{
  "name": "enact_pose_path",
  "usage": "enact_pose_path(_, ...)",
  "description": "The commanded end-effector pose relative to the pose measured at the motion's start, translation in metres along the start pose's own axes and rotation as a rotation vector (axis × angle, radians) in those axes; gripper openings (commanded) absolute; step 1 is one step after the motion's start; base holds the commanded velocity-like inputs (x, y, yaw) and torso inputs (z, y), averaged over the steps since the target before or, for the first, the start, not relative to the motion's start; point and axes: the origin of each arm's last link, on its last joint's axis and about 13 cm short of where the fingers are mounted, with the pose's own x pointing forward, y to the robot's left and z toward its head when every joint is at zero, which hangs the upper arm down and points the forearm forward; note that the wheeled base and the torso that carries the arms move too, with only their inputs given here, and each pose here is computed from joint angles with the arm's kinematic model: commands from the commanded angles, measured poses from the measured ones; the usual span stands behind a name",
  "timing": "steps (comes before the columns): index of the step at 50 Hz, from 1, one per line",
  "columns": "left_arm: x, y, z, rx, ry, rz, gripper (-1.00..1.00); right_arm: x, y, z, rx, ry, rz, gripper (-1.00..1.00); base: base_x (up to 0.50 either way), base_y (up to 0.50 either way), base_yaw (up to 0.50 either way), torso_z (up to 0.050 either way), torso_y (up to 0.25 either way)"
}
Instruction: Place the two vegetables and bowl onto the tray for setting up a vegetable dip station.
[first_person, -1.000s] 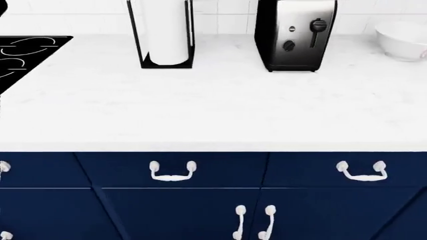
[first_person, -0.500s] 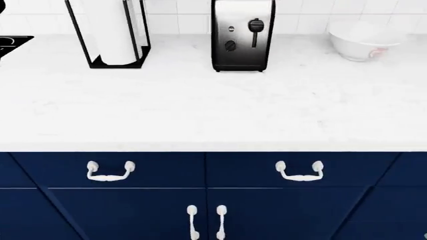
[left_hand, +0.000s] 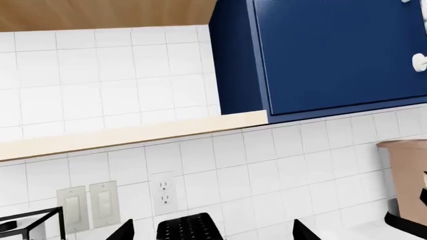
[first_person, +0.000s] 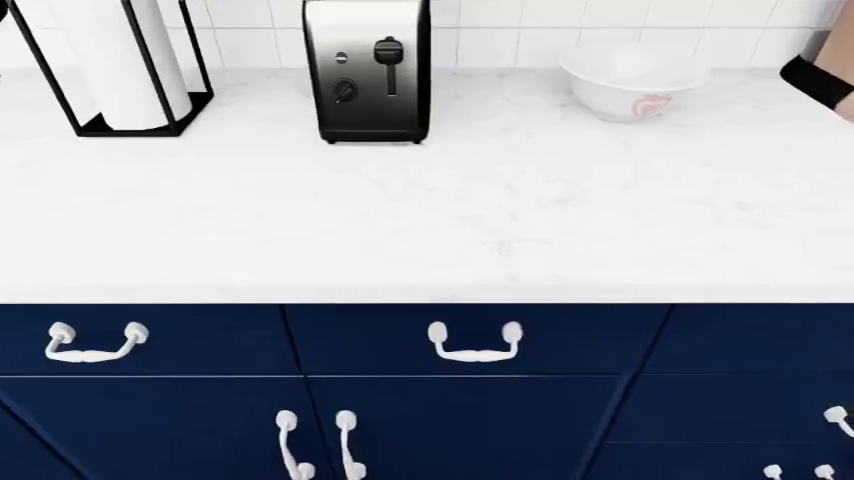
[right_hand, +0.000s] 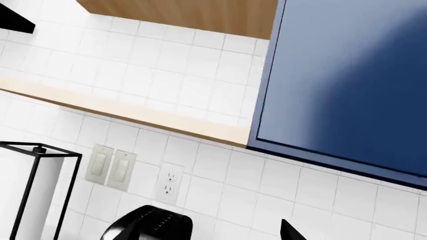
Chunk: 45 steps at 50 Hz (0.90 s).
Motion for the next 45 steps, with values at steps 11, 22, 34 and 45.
enact_pose_path(11,-0.001,0.001,0.002,-0.002,-0.009,0.003,1.0,0.0,0.002,-0.003,0.001,0.012,0.014,1.0,0.0,-0.5,0.0,0.0,0.0)
enact_pose_path(22,-0.002,0.0,0.002,-0.003,-0.005,0.003,1.0,-0.001,0.003,-0.005,0.011,0.028,0.022,1.0,0.0,-0.5,0.0,0.0,0.0)
enact_pose_path(34,-0.003,0.0,0.006,-0.002,-0.015,0.004,1.0,0.001,0.003,-0.005,-0.026,0.031,-0.006,1.0,0.12,-0.13,0.0,0.0,0.0)
enact_pose_path(45,-0.004,-0.001,0.008,-0.004,-0.026,-0.004,1.0,0.002,0.003,-0.009,-0.028,0.051,-0.02,1.0,0.5,0.0,0.0,0.0,0.0)
